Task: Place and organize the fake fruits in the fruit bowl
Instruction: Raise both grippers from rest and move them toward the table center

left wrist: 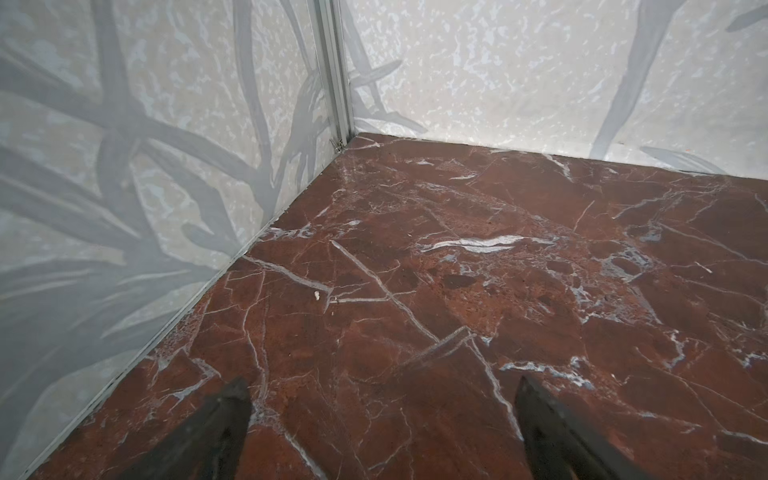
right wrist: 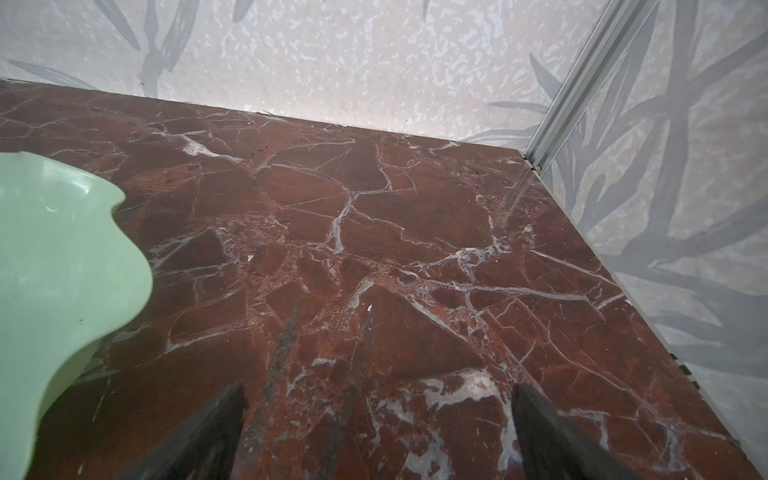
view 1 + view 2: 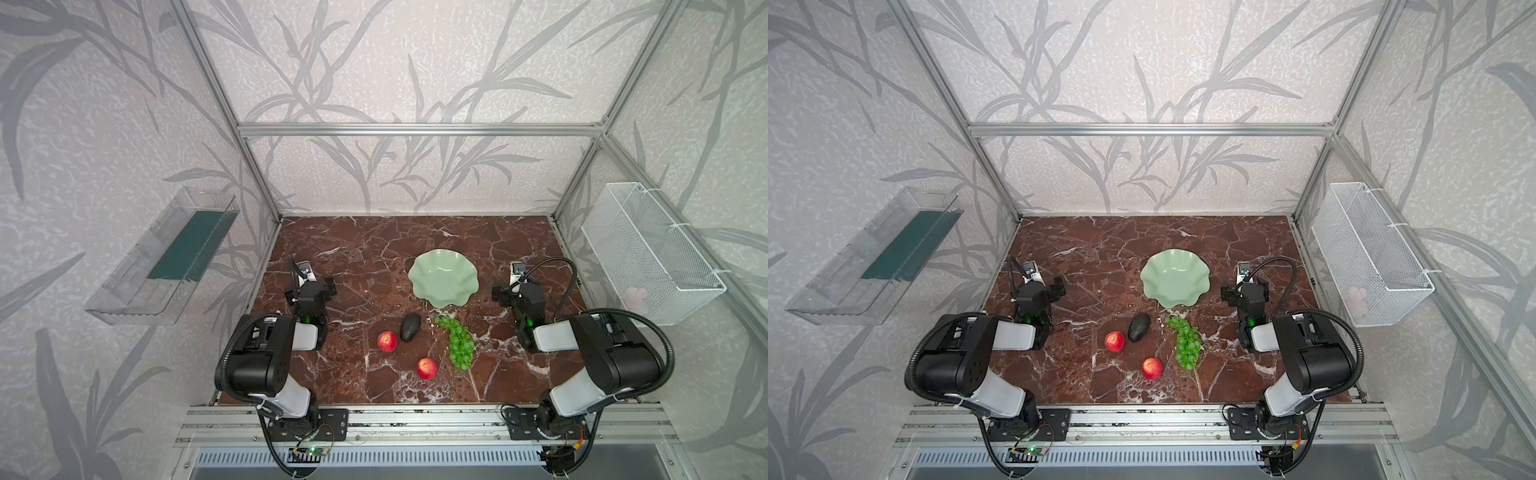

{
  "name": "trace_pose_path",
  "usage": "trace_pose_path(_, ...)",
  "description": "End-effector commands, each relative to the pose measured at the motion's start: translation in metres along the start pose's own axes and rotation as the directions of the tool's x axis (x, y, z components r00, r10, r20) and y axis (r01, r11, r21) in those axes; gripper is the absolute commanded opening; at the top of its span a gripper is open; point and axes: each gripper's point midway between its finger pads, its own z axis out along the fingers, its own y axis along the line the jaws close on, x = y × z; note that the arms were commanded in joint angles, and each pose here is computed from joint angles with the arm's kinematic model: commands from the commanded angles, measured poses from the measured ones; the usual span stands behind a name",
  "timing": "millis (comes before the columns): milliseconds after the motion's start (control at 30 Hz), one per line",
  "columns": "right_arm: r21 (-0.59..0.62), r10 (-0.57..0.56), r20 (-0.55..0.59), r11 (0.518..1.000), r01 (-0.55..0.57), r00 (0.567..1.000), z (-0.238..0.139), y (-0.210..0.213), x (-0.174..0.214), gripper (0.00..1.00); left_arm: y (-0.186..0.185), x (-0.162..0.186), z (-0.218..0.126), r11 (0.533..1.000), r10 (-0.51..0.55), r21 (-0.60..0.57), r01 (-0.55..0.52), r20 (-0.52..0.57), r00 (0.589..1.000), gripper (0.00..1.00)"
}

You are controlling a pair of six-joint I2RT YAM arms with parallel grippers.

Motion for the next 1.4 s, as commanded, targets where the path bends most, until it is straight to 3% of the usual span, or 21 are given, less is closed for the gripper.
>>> trace_pose_path(0, 0.007, 0.02, 0.027, 1.0, -0.02, 0.999, 0.001, -0.002, -0.009, 0.99, 0.0, -0.001, 0.001, 1.0, 0.006, 0.0, -0.006, 0.008, 1.0, 0.99)
trace_pose_path(1100, 0.005, 0.022, 0.025, 1.0, -0.022, 0.999, 0.002, -0.002, -0.009, 0.99, 0.0, -0.004, -0.001, 1.0, 0.002, 0.004, -0.003, 0.019, 1.0, 0.97)
trace_pose_path(1200, 0.027, 0.017, 0.02, 0.999, -0.017, 1.0, -0.003, -0.006, -0.026, 0.99, 0.001, -0.018, -0.007, 1.0, 0.008, 0.005, -0.008, 0.015, 1.0, 0.97)
trace_pose_path(1267, 0.073, 0.007, -0.047, 0.997, -0.003, 0.999, -0.007, -0.015, -0.045, 0.99, 0.011, -0.037, -0.012, 0.999, 0.003, -0.05, -0.004, -0.016, 1.0, 0.97)
trace_pose_path(1300, 0.122, 0.068, -0.05, 0.991, -0.062, 0.996, -0.01, -0.025, -0.063, 0.99, 0.015, -0.05, -0.017, 0.997, -0.03, -0.07, 0.028, -0.03, 0.999, 0.99)
trace_pose_path(1367, 0.106, 0.204, -0.038, 0.974, -0.199, 0.978, -0.017, -0.025, -0.096, 0.99, 0.022, -0.081, -0.032, 0.984, -0.157, -0.084, 0.156, -0.015, 0.987, 0.99)
